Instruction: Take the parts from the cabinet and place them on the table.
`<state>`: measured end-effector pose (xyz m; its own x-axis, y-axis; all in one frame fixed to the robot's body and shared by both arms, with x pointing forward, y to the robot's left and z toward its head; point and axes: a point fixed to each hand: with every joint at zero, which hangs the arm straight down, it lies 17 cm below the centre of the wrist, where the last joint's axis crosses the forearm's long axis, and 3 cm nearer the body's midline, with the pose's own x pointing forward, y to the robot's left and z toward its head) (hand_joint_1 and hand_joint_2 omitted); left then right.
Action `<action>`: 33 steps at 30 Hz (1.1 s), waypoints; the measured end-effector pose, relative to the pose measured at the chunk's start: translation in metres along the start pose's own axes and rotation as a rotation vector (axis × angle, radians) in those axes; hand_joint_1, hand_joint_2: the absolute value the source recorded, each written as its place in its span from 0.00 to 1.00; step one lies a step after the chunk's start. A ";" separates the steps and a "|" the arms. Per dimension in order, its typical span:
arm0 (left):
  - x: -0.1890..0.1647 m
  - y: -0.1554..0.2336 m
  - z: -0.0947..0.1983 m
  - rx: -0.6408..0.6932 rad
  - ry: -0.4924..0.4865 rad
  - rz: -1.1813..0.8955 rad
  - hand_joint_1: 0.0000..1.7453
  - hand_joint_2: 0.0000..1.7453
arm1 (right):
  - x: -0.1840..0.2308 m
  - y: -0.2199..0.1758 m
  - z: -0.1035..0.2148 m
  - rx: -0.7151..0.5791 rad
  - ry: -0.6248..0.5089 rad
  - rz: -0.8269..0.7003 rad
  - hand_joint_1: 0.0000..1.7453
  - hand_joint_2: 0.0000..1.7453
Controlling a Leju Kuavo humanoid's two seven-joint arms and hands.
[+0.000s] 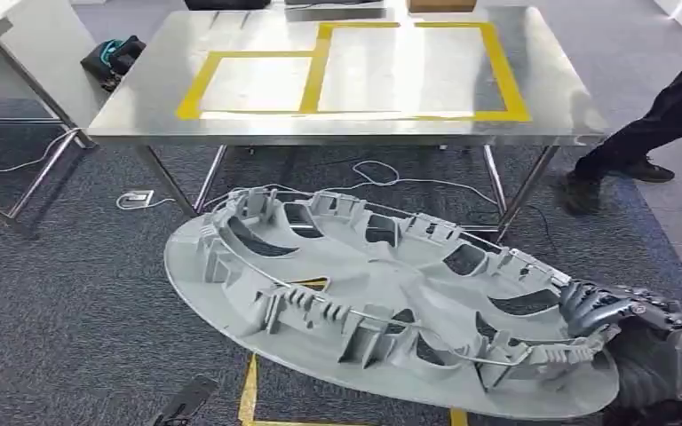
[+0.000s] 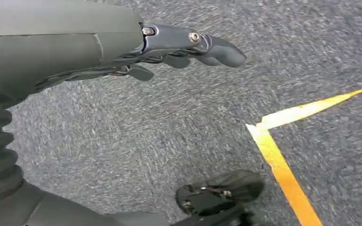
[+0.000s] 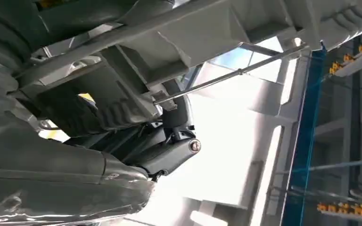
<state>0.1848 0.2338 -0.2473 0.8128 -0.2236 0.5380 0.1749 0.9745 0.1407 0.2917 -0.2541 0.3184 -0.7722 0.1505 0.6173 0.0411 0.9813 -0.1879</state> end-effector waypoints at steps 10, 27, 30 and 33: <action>-0.001 -0.001 0.001 -0.002 0.002 -0.002 0.00 1.00 | -0.001 0.001 0.001 0.003 0.005 0.003 1.00 1.00; 0.000 -0.004 0.001 -0.009 -0.001 -0.008 0.00 1.00 | -0.001 0.001 0.002 0.003 0.008 0.006 1.00 1.00; 0.001 -0.004 0.000 -0.009 -0.003 -0.011 0.00 1.00 | -0.001 0.001 0.001 0.003 0.003 0.006 1.00 1.00; -0.002 -0.005 0.001 -0.011 0.002 -0.013 0.00 1.00 | -0.001 0.001 0.002 0.005 0.006 0.009 1.00 1.00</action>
<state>0.1811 0.2297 -0.2481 0.8117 -0.2361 0.5342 0.1913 0.9717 0.1389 0.2913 -0.2534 0.3161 -0.7678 0.1605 0.6203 0.0452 0.9793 -0.1974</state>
